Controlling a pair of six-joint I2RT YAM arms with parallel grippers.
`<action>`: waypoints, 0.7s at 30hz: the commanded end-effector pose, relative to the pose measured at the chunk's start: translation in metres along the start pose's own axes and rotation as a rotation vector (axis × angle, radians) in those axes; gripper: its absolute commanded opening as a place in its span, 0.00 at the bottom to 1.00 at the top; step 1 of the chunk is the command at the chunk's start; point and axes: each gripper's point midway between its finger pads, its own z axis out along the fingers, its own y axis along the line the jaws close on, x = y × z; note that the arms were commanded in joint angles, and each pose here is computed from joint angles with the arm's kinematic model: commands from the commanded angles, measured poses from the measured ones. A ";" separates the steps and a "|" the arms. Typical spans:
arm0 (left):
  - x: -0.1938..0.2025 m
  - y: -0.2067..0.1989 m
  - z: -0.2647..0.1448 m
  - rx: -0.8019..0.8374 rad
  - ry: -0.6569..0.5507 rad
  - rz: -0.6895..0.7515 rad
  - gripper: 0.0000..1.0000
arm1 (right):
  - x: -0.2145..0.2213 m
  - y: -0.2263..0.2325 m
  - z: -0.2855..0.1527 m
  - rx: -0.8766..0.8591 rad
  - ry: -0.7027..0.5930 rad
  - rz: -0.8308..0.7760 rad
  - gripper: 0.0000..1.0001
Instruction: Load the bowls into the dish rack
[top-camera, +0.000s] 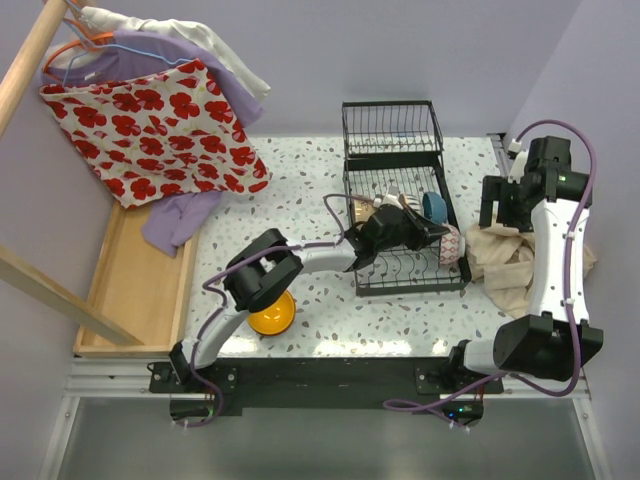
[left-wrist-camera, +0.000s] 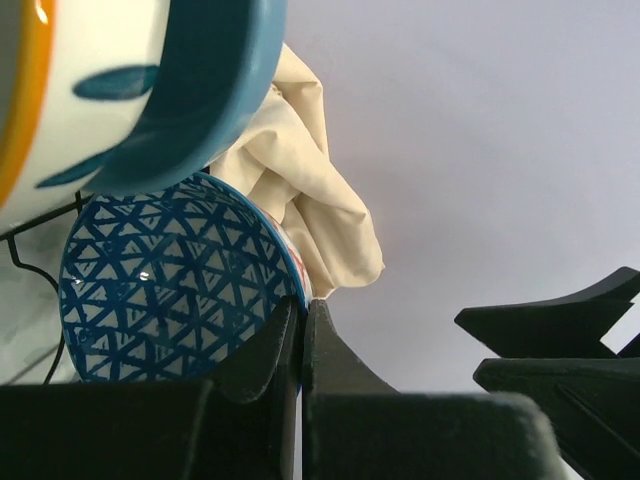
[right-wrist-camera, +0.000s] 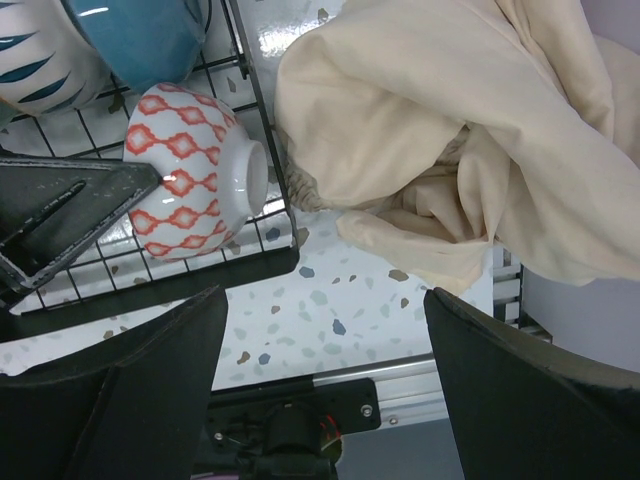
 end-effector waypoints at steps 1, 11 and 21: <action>-0.023 0.028 -0.002 -0.068 -0.053 -0.045 0.00 | -0.007 -0.005 -0.007 0.021 -0.050 0.001 0.84; -0.002 0.009 -0.007 0.049 0.019 0.039 0.00 | -0.008 -0.004 -0.004 0.014 -0.049 -0.001 0.84; 0.028 -0.006 0.004 0.065 0.043 -0.052 0.00 | -0.002 -0.004 -0.004 0.015 -0.023 -0.012 0.84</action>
